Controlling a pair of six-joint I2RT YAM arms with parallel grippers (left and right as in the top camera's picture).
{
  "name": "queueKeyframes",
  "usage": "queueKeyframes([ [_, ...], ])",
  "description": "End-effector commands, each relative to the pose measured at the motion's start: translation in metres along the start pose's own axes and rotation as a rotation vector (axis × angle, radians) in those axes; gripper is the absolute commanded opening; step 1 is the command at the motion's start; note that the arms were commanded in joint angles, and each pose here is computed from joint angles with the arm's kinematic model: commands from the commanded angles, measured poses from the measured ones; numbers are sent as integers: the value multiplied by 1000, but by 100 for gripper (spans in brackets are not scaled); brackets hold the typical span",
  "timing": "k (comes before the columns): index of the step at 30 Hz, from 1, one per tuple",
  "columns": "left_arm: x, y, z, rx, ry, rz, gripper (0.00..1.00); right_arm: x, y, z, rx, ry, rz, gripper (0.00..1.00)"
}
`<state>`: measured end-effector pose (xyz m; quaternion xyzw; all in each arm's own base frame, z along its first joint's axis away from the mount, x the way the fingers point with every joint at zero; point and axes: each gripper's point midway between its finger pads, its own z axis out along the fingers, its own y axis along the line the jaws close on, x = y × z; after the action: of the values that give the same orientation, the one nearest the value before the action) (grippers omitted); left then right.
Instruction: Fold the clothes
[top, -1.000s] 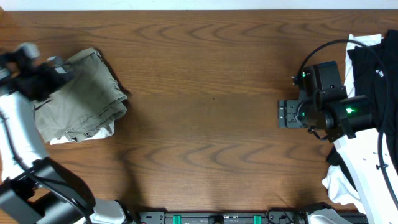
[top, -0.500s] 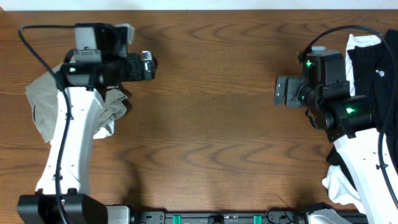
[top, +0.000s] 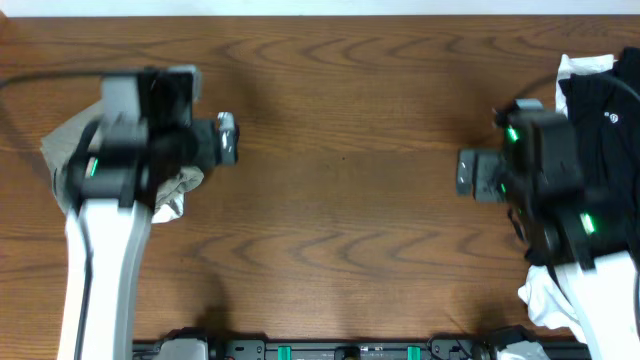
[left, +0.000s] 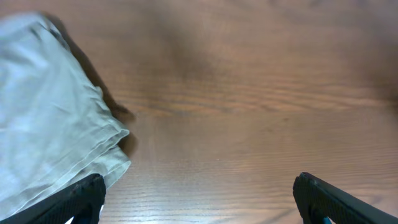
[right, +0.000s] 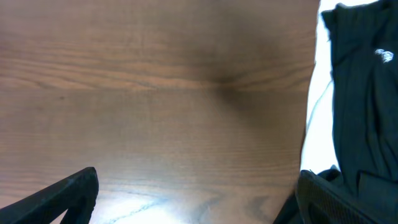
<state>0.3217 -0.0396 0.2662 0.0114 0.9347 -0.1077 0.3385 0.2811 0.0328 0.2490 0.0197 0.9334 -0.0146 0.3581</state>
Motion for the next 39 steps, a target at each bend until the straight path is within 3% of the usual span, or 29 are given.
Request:
queueKeyframes([
  [1, 17, -5, -36, -6, -99, 34, 98, 17, 4, -22, -52, -103, 23, 99],
  [6, 50, -8, -66, 6, -242, 43, 98, 44, -2, -40, -107, -268, 42, 99],
  [9, 62, -10, -76, 10, -299, 54, 98, 62, -7, -43, -113, -288, 47, 99],
  [18, 77, -11, -90, 11, -316, 58, 98, 133, -25, -37, -52, -54, -7, 99],
  [34, 77, -11, -89, 11, -314, 57, 98, 132, -25, -37, -54, -58, -5, 99],
  [39, 77, -11, -89, 11, -314, 57, 98, 129, -32, -45, -44, -121, 47, 99],
])
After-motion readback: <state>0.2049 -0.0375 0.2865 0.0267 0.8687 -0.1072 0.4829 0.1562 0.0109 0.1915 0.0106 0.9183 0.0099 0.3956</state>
